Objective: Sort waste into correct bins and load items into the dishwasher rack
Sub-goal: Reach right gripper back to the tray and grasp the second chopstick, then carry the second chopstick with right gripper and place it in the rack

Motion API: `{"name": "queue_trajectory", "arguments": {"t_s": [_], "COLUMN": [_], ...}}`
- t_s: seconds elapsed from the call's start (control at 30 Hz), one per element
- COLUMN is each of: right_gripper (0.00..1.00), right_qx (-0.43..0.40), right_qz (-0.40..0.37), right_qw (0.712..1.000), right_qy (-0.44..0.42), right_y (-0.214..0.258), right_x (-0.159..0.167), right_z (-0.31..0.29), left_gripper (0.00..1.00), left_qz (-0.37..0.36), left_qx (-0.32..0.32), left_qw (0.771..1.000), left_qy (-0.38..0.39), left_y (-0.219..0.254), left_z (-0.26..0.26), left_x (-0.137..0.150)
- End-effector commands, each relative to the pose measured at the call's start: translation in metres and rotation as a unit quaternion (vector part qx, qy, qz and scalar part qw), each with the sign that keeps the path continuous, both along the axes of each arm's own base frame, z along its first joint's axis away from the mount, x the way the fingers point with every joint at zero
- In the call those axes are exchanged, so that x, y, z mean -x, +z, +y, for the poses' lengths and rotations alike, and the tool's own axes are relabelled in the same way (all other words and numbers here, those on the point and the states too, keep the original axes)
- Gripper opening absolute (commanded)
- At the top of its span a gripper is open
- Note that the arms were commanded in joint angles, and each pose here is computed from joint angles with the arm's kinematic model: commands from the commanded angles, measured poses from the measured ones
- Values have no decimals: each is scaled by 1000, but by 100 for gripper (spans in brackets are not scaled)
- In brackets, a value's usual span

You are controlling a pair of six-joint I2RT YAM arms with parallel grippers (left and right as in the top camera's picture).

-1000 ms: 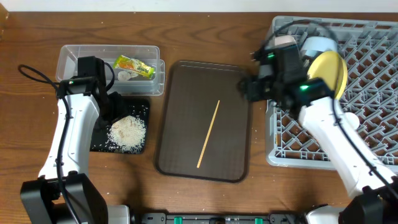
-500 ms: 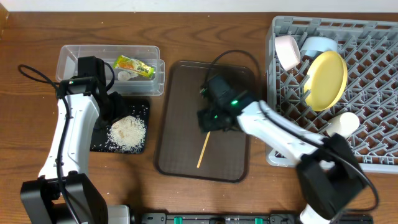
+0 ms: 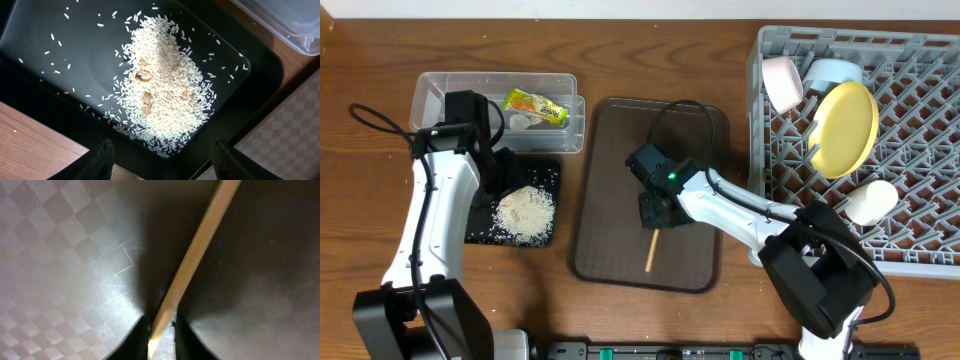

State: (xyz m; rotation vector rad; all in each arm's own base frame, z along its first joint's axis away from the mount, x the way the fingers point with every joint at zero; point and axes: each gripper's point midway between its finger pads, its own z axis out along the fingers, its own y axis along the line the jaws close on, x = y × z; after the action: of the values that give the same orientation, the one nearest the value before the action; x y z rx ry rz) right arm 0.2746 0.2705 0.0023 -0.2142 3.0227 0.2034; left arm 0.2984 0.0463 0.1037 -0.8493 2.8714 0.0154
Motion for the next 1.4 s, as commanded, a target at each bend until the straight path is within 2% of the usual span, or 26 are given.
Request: {"name": "queue_trajectory", "arguments": {"t_s": [0.0, 0.17, 0.4, 0.53, 0.63, 0.73, 0.9, 1.17, 1.2, 1.27, 1.37], "right_gripper": [5, 2, 1, 1, 1, 1, 1, 3, 5, 18, 24], "right_qx": [15, -5, -67, -67, -44, -21, 20, 36, 37, 37, 35], "right_qz": [-2, -25, -124, -178, -194, -179, -113, -73, -73, -75, -84], "right_qw": [1000, 998, 989, 980, 977, 978, 986, 990, 990, 990, 990], "right_qy": [-21, -60, -51, -50, -82, -100, -124, -118, -112, -111, -112], "right_y": [-5, 19, 109, 153, 170, 168, 143, 109, 107, 105, 106], "right_x": [-7, -32, -76, -84, -84, -81, -63, -64, -65, -69, -73], "right_z": [-10, -28, -65, -100, -139, -173, -213, -223, -223, -222, -222], "left_gripper": [65, 65, 65, 65, 65, 65, 65, 65, 65, 65, 68], "left_qz": [-6, -6, -6, -6, -6, -7, -8, -8, -8, -8, -8], "left_qx": [-4, -4, -4, -4, -4, -4, -5, -5, -5, -5, -5], "left_qw": [1000, 1000, 1000, 1000, 1000, 1000, 1000, 1000, 1000, 1000, 1000], "left_qy": [6, 6, 6, 6, 6, 6, 6, 6, 6, 7, 6], "left_y": [4, 4, 4, 4, 4, 4, 4, 4, 4, 4, 4], "left_z": [2, 2, 2, 2, 2, 2, 2, 2, 2, 2, 2], "left_x": [0, 0, 0, 0, 0, 0, -1, -1, -1, -1, -1]}}
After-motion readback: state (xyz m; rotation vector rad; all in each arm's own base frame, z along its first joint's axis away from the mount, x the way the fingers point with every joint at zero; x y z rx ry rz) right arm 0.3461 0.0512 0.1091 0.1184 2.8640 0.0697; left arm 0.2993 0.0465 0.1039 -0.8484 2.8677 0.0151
